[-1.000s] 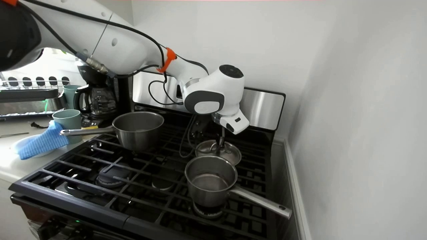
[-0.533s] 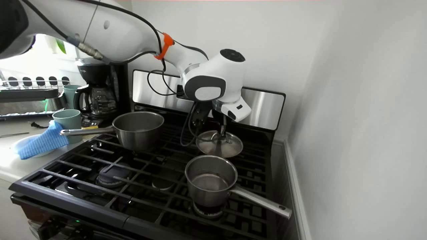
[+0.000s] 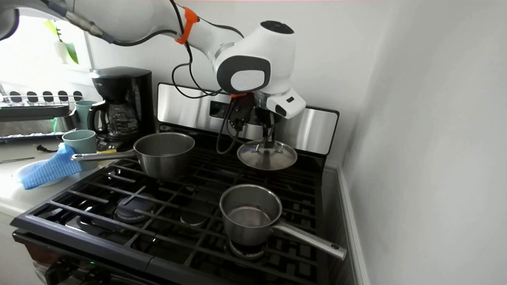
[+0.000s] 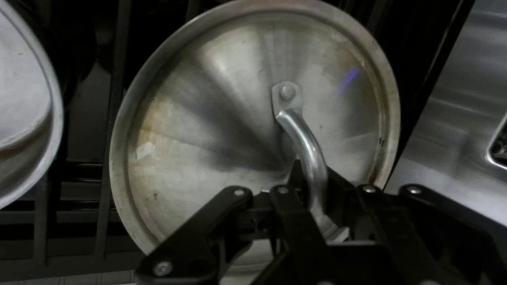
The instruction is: Remove the small pot from the other pot, put it on the bottom right stove plate and then put the lid on the pot on the right
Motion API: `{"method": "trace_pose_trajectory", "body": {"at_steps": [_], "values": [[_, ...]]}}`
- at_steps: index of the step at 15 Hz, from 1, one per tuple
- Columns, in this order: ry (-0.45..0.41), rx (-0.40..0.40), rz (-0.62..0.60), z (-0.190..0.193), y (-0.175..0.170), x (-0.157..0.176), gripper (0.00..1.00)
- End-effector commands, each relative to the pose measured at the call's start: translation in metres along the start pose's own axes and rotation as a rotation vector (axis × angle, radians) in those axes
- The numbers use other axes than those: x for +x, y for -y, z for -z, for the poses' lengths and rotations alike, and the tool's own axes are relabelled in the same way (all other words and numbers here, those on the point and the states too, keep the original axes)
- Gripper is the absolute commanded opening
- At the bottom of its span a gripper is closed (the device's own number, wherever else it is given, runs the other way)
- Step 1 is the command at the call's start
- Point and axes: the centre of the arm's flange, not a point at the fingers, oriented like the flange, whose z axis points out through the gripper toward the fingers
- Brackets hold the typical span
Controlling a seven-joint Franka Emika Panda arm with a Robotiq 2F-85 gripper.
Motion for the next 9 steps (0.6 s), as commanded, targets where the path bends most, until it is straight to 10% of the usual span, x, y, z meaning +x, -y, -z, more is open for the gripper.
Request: {"method": "trace_pose_trajectory", "body": {"at_steps": [1, 9], "values": [[-0.004, -0.057, -0.001, 0.036, -0.021, -0.016, 0.02], [0.042, -0.059, -0.001, 0.055, -0.085, -0.024, 0.02]]}}
